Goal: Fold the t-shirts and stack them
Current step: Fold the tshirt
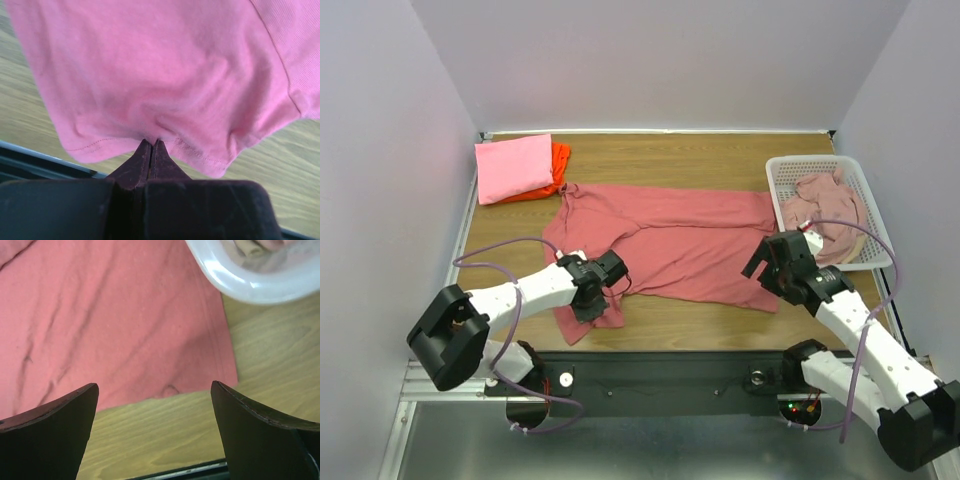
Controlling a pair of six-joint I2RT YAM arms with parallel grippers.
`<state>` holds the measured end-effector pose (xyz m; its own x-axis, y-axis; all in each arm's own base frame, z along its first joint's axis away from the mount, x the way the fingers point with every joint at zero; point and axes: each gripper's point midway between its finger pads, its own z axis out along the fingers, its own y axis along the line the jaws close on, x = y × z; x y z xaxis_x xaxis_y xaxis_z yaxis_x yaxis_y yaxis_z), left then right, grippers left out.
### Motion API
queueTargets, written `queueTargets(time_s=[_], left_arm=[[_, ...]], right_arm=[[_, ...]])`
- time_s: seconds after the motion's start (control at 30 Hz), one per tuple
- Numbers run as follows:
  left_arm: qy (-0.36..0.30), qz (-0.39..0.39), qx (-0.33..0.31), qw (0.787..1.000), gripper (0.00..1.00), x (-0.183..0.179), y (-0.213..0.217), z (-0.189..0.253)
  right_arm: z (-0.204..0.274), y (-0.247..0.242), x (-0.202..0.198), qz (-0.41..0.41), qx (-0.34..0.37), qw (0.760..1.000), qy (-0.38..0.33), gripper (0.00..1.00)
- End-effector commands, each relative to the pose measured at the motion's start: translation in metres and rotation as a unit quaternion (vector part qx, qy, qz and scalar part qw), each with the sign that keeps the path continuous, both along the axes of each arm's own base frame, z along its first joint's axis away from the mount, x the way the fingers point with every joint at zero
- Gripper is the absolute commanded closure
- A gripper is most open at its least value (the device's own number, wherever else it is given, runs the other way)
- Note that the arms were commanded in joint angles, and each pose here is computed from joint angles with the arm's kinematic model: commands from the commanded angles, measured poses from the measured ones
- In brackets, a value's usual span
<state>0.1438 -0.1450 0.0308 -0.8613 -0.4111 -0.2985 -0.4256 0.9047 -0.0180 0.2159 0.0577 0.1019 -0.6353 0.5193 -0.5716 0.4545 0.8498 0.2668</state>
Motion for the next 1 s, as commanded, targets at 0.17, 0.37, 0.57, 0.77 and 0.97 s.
queueTargets(time_s=[0.17,0.37,0.57,0.77,0.97], left_arm=[[-0.025,-0.06,-0.044,0.997,1.0,0.004,-0.014,0.013],[-0.008,-0.067,0.013,0.998,1.0,0.001,0.004,0.007],[-0.018,-0.076,0.007,0.997,1.0,0.006,0.001,0.01],[-0.019,-0.076,0.007,0.997,1.0,0.007,0.0,0.011],[-0.02,-0.075,0.005,0.997,1.0,0.009,0.0,0.011]], right_arm=[[-0.048,-0.006,-0.038,-0.099,0.034,0.991,0.088,0.0],[-0.054,-0.019,-0.03,-0.148,0.017,0.987,0.064,0.06],[-0.061,-0.021,-0.02,-0.152,0.003,0.987,0.057,0.22],[-0.081,-0.022,-0.018,-0.144,-0.021,0.986,0.085,0.27],[-0.091,-0.018,-0.016,-0.133,-0.018,0.987,0.091,0.42]])
